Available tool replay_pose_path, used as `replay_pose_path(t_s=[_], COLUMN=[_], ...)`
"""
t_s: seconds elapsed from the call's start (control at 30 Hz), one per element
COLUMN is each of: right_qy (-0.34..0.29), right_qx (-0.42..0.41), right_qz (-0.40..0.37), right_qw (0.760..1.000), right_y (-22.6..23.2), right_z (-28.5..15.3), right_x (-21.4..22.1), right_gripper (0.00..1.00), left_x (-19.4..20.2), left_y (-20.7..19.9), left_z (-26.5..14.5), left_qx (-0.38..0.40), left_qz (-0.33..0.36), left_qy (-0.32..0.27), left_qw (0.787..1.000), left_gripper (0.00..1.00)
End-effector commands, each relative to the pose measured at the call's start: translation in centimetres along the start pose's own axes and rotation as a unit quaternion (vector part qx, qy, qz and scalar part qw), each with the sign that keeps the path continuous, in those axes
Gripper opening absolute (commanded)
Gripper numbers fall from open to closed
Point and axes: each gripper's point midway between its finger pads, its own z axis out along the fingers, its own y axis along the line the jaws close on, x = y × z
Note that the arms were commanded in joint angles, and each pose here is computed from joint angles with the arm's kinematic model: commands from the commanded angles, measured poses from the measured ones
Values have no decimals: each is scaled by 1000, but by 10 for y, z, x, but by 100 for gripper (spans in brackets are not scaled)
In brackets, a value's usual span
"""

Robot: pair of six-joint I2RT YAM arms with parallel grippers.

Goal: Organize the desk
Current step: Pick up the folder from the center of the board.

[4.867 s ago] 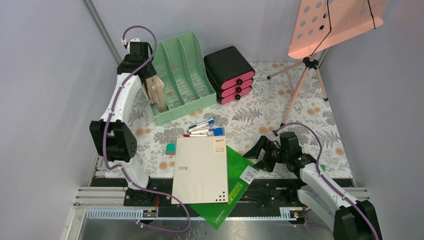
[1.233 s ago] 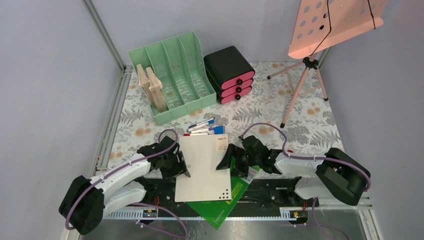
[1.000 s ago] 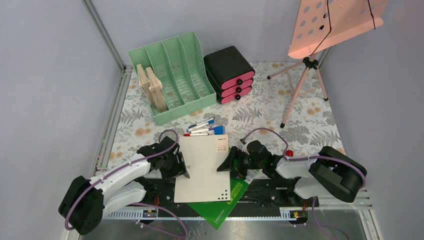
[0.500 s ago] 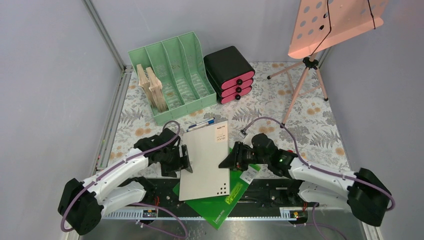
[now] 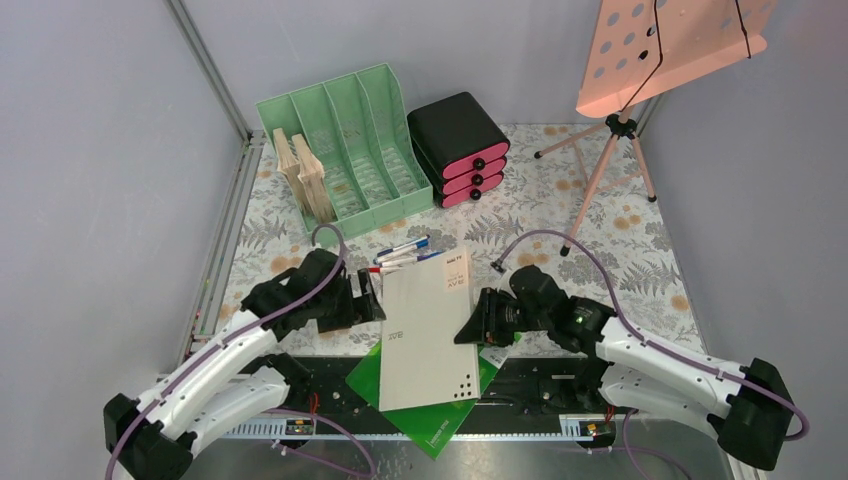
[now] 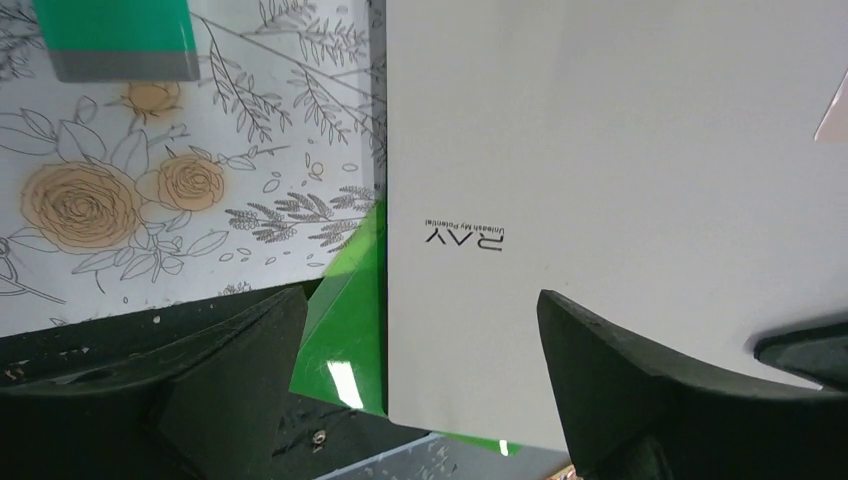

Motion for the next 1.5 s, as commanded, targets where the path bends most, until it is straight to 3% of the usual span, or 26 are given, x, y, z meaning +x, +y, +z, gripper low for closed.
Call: replay_pose_path(t_s=[0.0, 0.2, 0.43, 0.63, 0.83, 1.03, 1.3, 1.47], right_qy=[-21, -3, 56, 107, 125, 127, 135, 162], right_qx=[-39, -38, -98, -162, -185, -203, -150, -123], right_qz=[-84, -127, -108, -117, -130, -143, -156, -169], right_qw=[995, 991, 988, 974, 966, 960, 967, 964], right_y=[45, 58, 73, 97, 105, 113, 96, 85], right_z=[-14, -13, -24, -39, -47, -56, -62, -72], right_x=[-17, -27, -49, -51, -44, -39, -32, -19], right_gripper=[0, 0, 0, 0, 0, 0, 0, 0], left_x=[-37, -60, -73, -91, -110, -99, -101, -100], left_y=[-22, -31, -33, -51, -49, -38, 5, -1], left_z=[-25, -52, -59, -44, -32, -29, -43, -57], left_qx=[43, 82, 58, 104, 199, 256, 111, 119], left_qz=[-17, 3, 7, -13, -68, -71, -30, 18], left_qy=[-101, -185, -196, -133, -87, -56, -104, -122], left_qw=[994, 979, 979, 986, 974, 962, 988, 985], left_gripper=[87, 91, 99, 99, 99, 99, 99, 99])
